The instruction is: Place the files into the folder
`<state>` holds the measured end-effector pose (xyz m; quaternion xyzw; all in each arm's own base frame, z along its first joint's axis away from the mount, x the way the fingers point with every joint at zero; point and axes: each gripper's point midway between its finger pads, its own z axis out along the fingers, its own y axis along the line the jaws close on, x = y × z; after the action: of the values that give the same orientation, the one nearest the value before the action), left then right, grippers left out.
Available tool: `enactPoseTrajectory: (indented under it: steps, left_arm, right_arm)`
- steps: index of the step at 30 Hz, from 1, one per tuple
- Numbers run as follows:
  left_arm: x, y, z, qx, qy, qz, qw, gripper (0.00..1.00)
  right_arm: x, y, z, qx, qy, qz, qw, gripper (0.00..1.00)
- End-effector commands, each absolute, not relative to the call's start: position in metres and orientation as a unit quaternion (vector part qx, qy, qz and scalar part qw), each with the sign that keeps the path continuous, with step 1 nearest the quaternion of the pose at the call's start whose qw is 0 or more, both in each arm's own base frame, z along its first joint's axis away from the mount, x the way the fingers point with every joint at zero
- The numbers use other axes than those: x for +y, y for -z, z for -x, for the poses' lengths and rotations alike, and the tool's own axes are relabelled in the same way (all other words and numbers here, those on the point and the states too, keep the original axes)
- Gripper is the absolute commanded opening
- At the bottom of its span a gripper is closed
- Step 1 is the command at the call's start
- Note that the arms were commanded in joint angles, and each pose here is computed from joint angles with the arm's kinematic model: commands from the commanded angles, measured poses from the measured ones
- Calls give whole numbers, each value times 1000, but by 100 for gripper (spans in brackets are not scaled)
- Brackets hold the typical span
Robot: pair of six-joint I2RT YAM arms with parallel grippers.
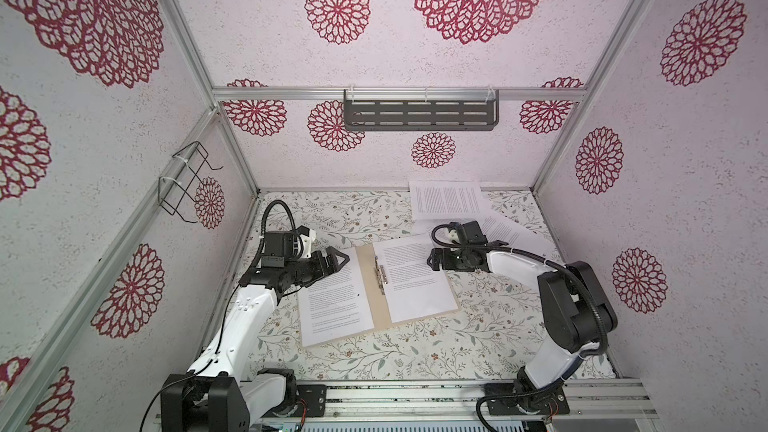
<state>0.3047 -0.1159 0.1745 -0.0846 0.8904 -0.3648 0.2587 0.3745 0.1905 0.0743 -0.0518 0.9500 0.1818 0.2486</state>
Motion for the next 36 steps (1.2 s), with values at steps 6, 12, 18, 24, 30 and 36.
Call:
enactPoseTrajectory:
  steps: [6,12,18,24,30,36]
  left_arm:
    - [-113,-179,-306,890,355,77,275,97]
    - [-113,-177,-305,891,354,77,273,97]
    - [-113,-178,-304,891,355,76,274,97]
    - [-114,-180,-304,889,357,75,275,97]
    - [-114,-181,-304,889,357,74,278,97]
    - [-114,-182,-303,888,358,74,279,97]
  right_arm:
    - [293,-119,-350,923,-236,89,291,99]
    - [365,-101,-326,916,-275,135,258,99]
    - [384,-85,-323,918,-288,126,243,95]
    - [400,-81,-315,915,-309,126,229,93]
    - [409,-76,-310,915,-321,119,215,92]
    - [416,-77,-305,916,-325,114,207,91]
